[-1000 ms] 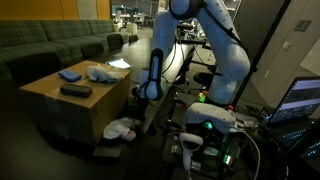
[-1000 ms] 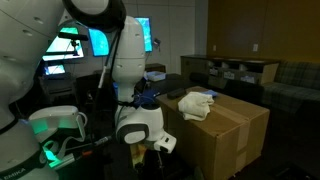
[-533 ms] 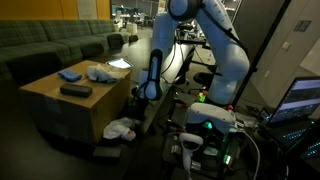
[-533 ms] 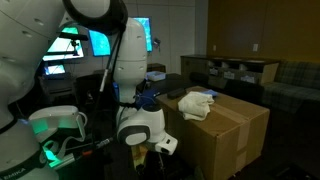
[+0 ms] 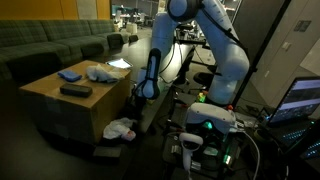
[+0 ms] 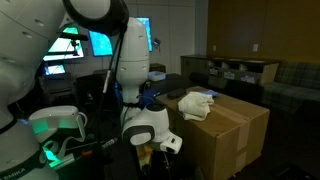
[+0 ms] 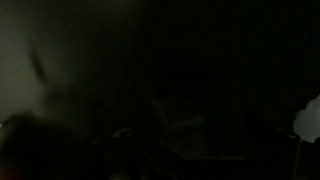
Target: Replace the objects on the box with the objects on the table one after the other
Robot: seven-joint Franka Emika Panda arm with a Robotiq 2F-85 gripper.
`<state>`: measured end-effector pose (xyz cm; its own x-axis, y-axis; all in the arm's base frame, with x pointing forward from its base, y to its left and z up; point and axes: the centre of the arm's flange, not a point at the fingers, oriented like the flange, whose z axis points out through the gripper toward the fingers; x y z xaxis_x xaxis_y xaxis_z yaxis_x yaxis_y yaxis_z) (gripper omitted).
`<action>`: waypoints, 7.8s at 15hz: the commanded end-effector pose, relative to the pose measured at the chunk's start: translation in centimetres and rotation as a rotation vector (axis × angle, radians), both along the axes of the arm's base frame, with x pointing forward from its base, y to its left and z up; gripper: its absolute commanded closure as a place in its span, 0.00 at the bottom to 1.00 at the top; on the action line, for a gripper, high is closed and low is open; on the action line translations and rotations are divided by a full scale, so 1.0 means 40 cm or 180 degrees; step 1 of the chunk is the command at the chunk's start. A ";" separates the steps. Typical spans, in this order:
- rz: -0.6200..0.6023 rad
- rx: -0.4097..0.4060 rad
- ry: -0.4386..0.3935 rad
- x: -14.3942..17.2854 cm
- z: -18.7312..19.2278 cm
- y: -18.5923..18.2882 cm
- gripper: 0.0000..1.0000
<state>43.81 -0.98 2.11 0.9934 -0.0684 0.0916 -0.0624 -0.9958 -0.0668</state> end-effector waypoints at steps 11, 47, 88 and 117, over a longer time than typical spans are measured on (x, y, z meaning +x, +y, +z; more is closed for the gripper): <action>0.0253 0.0037 -0.0069 0.039 -0.002 0.002 0.00; -0.0129 -0.0382 0.0656 -0.117 0.454 0.118 0.65; -0.0848 -0.1192 -0.0624 0.685 0.730 0.293 0.65; -0.1186 -0.1445 -0.1254 0.622 0.879 0.494 0.00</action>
<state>69.27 17.10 36.46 0.8133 -0.2830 0.5084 -0.4746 -0.8282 0.2983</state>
